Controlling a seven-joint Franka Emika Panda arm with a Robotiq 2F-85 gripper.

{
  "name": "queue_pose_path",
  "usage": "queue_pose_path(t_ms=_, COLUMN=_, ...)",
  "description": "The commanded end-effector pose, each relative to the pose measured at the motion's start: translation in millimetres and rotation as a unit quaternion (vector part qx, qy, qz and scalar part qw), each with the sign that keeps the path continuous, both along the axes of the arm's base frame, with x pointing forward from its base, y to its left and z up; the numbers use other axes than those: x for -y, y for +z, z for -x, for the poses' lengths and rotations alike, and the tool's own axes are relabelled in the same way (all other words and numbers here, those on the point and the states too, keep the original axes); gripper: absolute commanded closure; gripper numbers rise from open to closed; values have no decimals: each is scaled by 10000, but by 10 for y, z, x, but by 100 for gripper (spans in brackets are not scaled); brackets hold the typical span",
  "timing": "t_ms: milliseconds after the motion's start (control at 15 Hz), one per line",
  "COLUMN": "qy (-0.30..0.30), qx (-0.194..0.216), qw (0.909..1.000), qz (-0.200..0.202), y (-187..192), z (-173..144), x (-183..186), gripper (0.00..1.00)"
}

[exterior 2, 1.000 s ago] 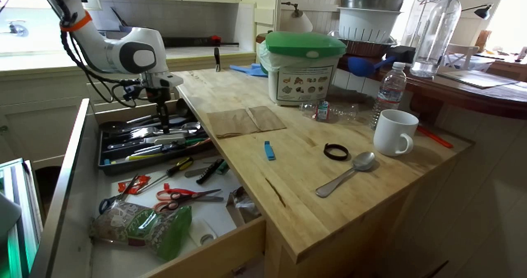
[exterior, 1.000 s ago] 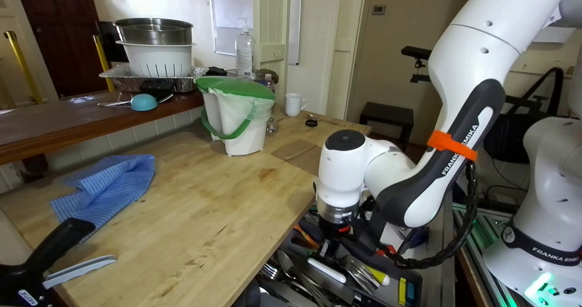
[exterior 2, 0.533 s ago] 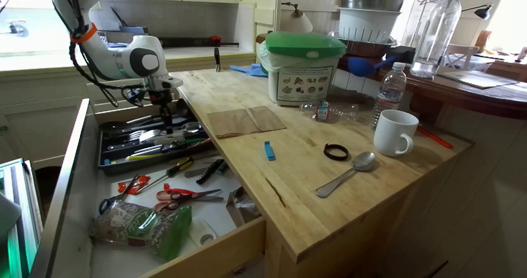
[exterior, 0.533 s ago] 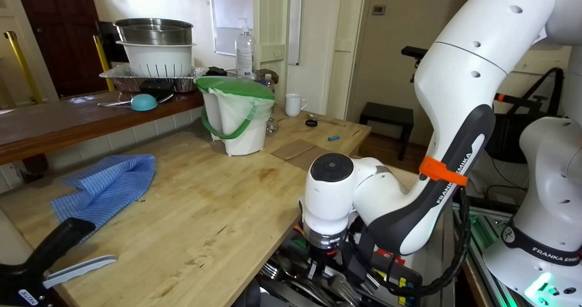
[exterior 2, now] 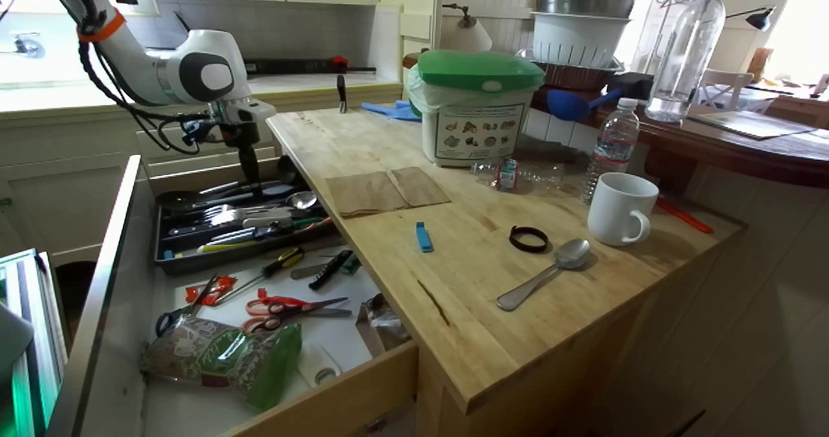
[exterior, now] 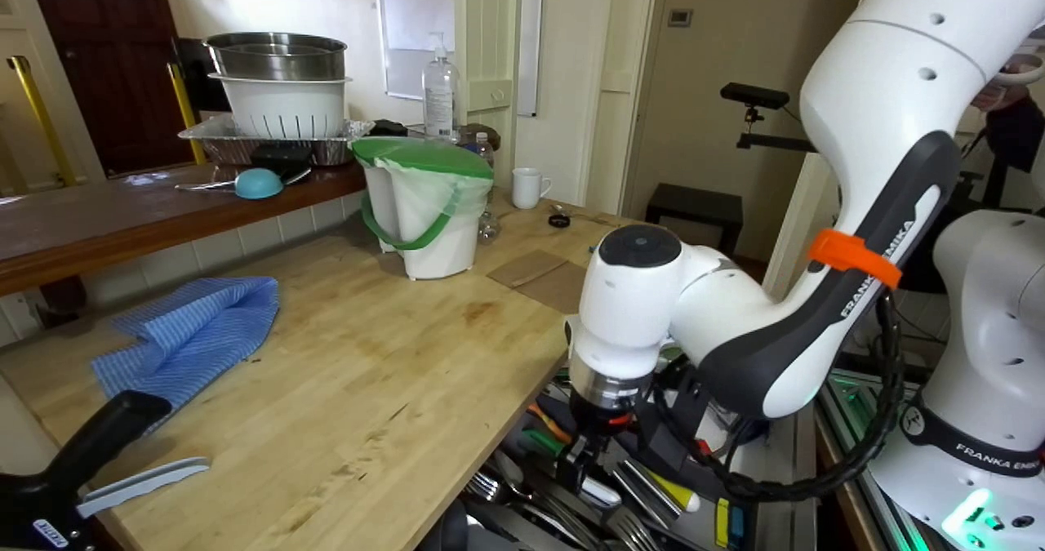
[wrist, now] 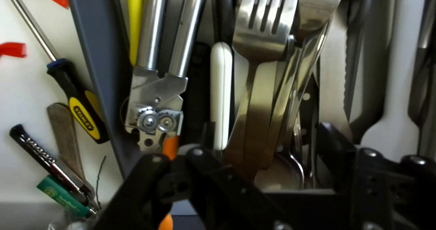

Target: Pick up the folk from the counter and put it in the drawer

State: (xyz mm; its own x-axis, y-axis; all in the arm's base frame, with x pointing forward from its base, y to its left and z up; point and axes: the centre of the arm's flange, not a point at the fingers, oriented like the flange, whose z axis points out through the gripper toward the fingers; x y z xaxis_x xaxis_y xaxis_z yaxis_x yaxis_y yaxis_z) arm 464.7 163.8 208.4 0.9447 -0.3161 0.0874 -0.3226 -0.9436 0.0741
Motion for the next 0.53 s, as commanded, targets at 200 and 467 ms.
queue_pose_path(t_ms=200, qy=-98, qx=-861, qw=9912, qz=-1000, y=999, z=695, x=520, gripper=0)
queue_pose_path(t_ms=467, qy=-5, qx=-737, qw=9925, qz=-971, y=892, z=519, x=405, gripper=0)
